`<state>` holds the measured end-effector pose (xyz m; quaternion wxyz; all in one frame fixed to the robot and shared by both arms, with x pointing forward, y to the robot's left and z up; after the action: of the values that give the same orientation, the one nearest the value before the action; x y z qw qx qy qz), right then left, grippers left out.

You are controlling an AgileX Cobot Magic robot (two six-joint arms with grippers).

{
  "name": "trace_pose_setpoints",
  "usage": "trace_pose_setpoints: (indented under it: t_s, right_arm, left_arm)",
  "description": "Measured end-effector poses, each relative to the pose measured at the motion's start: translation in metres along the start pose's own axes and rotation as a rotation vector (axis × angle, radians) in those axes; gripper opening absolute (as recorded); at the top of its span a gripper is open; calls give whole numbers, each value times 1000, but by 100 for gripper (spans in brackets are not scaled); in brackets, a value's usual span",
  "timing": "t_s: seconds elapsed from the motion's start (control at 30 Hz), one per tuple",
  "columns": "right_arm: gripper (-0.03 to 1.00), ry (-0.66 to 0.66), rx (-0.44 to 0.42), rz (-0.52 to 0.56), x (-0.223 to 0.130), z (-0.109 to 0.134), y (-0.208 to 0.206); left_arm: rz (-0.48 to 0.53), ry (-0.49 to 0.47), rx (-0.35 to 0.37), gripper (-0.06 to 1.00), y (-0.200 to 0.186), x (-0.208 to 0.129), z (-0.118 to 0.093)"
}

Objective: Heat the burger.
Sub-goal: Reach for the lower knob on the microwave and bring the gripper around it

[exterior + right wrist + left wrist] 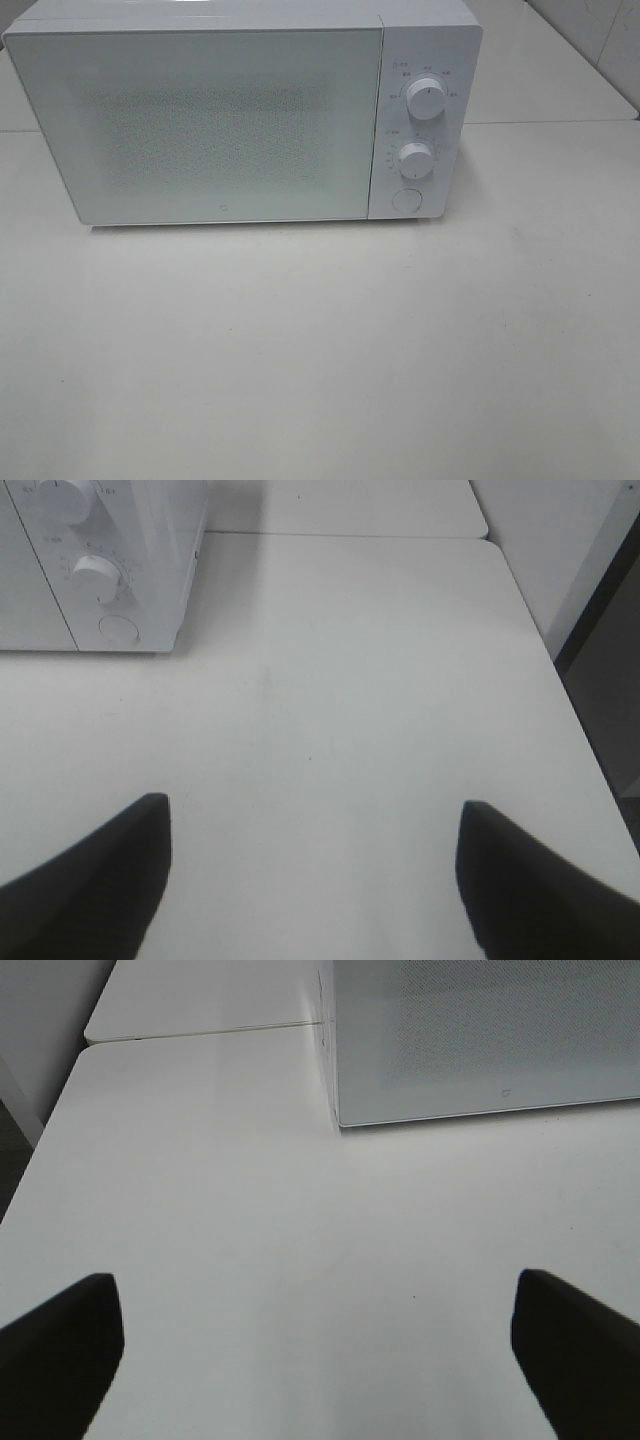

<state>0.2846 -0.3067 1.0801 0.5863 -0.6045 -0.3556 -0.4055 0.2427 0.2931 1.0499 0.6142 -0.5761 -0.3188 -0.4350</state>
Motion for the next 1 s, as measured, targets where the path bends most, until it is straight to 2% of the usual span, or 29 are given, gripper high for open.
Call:
trace_pose_setpoints:
  t_s: [0.43,1.0]
  right_arm:
    - [76,-18,40,-120,36,10,41]
    - [76,-40,84,-115,55,24,122]
  left_arm:
    - [0,0,0,98,0,0,0]
    - [0,-1,0,98,0,0,0]
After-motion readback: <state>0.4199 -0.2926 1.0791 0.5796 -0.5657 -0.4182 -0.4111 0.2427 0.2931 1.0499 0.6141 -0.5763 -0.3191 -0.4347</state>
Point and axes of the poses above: a point on each arm's last joint axis where the gripper is mounted, y pointing out along that axis toward the gripper, z along the wrist's bending axis when the last joint is at zero, x = y × z, the point moved 1 cm from there along y, pointing out along that axis toward the gripper, and after that the axes turned 4 degrees about y, right-handed, at the moved point
